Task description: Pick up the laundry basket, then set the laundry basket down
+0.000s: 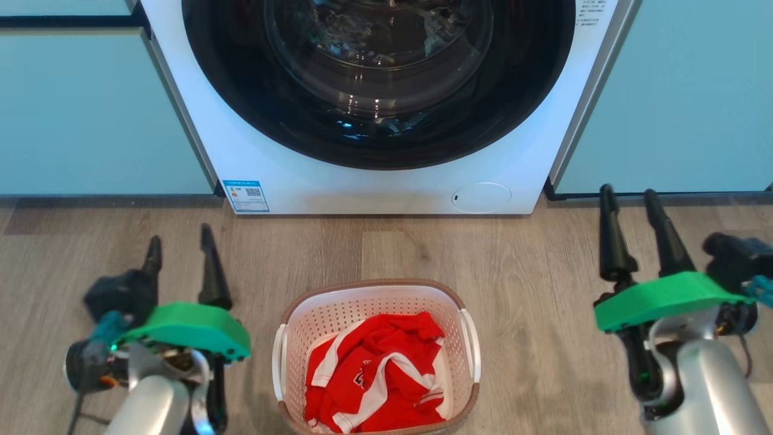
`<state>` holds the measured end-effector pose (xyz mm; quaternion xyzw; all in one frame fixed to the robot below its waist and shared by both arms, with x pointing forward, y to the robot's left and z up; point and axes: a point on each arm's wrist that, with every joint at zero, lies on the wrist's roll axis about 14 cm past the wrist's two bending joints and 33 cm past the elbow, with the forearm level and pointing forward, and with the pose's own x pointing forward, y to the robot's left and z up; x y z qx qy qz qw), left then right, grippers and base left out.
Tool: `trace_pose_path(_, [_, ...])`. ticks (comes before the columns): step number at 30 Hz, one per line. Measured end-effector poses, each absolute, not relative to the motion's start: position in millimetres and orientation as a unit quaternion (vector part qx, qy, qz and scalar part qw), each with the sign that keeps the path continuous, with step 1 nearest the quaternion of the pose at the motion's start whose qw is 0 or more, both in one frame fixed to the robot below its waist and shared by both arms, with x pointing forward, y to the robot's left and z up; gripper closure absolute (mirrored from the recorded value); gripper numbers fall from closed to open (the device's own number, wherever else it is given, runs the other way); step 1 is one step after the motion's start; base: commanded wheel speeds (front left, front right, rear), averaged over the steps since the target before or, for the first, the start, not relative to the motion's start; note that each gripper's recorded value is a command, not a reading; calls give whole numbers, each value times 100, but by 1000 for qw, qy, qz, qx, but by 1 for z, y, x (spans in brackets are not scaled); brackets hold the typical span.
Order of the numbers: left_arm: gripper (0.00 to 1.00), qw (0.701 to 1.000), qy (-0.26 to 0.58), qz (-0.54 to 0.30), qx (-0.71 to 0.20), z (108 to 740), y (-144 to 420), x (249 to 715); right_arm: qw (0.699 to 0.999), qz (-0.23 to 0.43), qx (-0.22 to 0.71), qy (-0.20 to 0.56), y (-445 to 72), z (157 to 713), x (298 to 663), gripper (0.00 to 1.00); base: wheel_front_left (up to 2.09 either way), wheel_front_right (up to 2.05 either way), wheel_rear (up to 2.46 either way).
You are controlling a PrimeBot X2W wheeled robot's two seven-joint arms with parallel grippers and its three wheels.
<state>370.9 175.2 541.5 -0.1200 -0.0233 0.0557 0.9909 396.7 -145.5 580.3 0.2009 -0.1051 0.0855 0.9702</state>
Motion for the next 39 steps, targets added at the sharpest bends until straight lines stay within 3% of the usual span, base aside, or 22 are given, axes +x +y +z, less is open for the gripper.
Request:
trace_pose_path(20, [0,998,-28,-5,-57,534,144,370,983,123,127,-51,-112,538,391,0,0,0,0])
trace_pose_path(26, [0,995,-87,0,-39,563,147,372,983,120,124,-64,-115,544,392,0,0,0,0])
trace_pose_path(31, [0,988,-148,-15,-50,598,139,370,979,122,115,-117,-117,576,396,0,0,0,0])
trace_pose_path(39, [0,985,-152,-29,-80,592,149,369,979,131,99,-122,-110,574,395,0,0,0,0])
